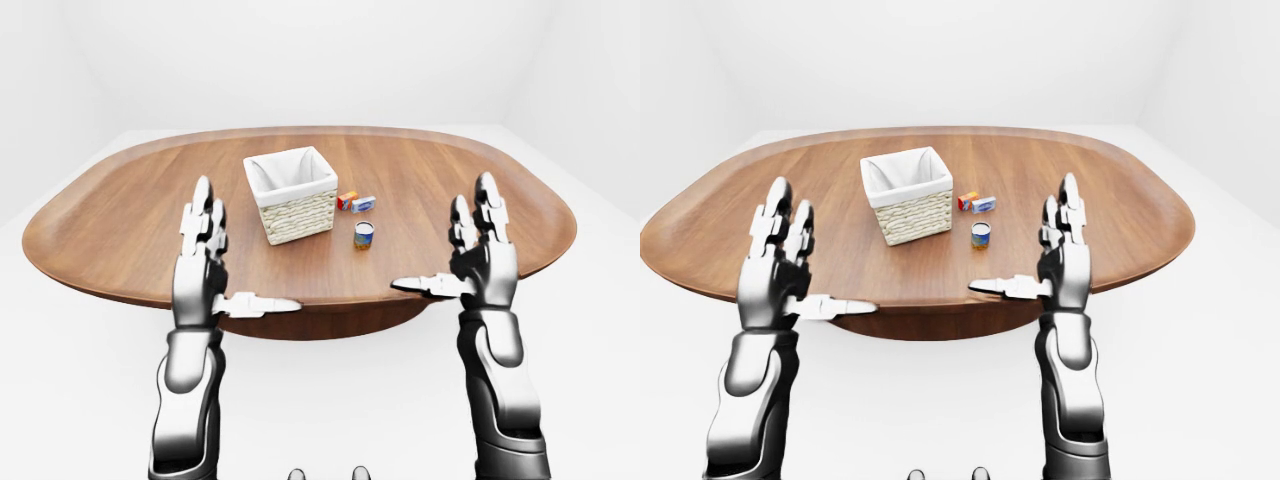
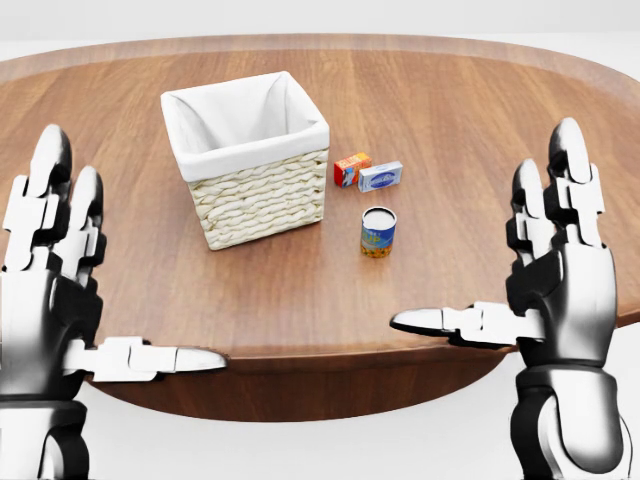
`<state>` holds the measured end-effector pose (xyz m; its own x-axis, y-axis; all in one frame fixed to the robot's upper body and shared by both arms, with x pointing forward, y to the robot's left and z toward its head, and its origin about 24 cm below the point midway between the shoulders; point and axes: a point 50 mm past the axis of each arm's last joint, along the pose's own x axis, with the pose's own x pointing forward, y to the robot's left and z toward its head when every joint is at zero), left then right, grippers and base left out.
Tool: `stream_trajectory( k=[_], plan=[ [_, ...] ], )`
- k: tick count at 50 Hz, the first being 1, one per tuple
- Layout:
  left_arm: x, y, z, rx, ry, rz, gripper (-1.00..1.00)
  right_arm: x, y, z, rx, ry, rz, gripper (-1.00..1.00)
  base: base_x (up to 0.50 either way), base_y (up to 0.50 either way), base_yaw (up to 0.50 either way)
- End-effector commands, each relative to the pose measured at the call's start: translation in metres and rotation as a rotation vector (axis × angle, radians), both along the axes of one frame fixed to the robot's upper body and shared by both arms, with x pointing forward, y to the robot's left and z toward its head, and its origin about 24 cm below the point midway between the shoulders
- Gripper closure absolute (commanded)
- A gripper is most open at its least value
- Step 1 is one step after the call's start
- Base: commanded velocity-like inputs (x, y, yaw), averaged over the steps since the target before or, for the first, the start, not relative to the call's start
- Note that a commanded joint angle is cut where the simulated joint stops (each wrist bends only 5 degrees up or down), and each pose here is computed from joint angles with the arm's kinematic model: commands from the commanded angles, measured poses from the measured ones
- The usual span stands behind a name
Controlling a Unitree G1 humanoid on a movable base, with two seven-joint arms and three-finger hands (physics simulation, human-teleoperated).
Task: Pick up the alphabet soup and put it in the basket.
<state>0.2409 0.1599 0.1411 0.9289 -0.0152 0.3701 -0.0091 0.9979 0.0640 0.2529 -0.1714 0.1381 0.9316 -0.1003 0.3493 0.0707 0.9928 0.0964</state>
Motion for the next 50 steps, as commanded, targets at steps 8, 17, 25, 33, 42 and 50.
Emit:
stream_trajectory(
  k=[8, 17, 25, 33, 42, 50],
  plan=[
    [-0.098, -0.001, 0.162, -0.051, -0.962, -0.079, -1.0, -0.069, -0.004, 0.139, 0.122, -0.732, 0.008, -1.0, 0.0, 0.0, 0.0],
    [-0.096, 0.01, 0.162, -0.275, -0.862, -0.158, -1.0, -0.065, -0.002, 0.136, 0.115, -0.702, 0.021, -1.0, 0.0, 0.0, 0.0],
    [-0.095, 0.006, 0.159, -0.222, -0.875, -0.143, -1.0, -0.06, 0.002, 0.125, 0.081, -0.643, 0.019, -1.0, 0.0, 0.0, 0.0],
    [-0.096, 0.009, 0.161, -0.257, -0.868, -0.152, -1.0, -0.061, 0.009, 0.121, 0.022, -0.63, 0.046, -1.0, 0.0, 0.0, 0.0],
    [-0.095, 0.009, 0.161, -0.267, -0.86, -0.155, -1.0, -0.062, 0.009, 0.122, 0.009, -0.635, 0.042, -1.0, 0.0, 0.0, 0.0],
    [-0.095, 0.009, 0.161, -0.268, -0.859, -0.156, -1.0, -0.062, 0.009, 0.122, 0.006, -0.636, 0.041, -1.0, 0.0, 0.0, 0.0]
  ],
)
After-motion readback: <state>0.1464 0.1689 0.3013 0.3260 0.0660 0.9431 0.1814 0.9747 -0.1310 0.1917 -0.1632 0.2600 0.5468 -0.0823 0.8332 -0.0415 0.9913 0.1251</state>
